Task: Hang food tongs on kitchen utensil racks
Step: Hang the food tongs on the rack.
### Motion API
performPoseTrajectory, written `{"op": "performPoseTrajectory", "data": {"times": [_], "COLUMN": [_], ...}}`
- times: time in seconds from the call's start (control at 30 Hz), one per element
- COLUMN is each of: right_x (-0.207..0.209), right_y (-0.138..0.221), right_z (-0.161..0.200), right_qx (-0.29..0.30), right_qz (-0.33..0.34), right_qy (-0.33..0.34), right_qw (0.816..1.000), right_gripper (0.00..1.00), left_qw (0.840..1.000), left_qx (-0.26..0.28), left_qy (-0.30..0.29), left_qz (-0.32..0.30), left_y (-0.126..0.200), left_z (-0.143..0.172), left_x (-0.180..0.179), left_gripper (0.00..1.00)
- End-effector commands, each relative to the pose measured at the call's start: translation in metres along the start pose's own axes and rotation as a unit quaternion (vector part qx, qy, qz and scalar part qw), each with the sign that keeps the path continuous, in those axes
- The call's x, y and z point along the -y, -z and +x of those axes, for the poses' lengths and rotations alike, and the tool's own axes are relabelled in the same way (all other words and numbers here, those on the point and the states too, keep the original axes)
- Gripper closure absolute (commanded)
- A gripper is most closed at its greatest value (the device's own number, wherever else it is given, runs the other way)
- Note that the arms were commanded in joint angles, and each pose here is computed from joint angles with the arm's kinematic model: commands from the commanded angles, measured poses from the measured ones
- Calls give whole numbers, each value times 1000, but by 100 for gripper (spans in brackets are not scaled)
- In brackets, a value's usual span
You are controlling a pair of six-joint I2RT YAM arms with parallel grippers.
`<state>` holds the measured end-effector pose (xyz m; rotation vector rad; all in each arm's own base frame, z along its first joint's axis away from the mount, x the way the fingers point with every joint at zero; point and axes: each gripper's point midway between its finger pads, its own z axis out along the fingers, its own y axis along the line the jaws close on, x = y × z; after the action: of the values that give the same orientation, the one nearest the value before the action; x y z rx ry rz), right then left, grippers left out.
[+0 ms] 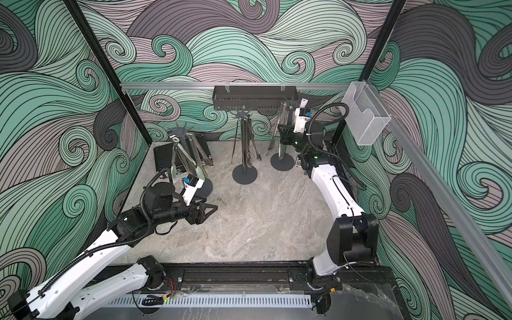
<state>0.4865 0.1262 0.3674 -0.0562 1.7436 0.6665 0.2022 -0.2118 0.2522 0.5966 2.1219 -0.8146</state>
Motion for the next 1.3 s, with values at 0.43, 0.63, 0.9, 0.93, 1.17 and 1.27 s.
{"op": "performPoseTrajectory", "data": {"times": [0.43, 0.63, 0.9, 0.93, 1.17, 1.27], "right_x": [-3, 3, 3, 4, 11, 17], "right_y": [-14, -19, -16, -15, -12, -11], "right_z": [-16, -16, -16, -17, -8, -2], "right_qx": [12, 12, 15, 16, 12, 9], "right_qz": [-5, 5, 11, 12, 27, 36], "right_qy": [9, 10, 15, 16, 19, 19], "right_qw": [1000, 1000, 1000, 1000, 999, 999], "right_gripper": [80, 80, 80, 80, 80, 80], "left_qw": [1000, 1000, 1000, 1000, 1000, 1000], "left_qx": [6, 5, 4, 4, 3, 3], "left_qy": [-2, -2, -2, -2, -2, -2], "left_qz": [-2, -4, -5, -5, -6, -6], "left_y": [-2, -3, -3, -3, -4, -3], "left_z": [-3, -3, -3, -3, -3, -3], "left_x": [-2, -3, -4, -4, -4, -4], "left_gripper": [27, 27, 27, 27, 27, 27]}}
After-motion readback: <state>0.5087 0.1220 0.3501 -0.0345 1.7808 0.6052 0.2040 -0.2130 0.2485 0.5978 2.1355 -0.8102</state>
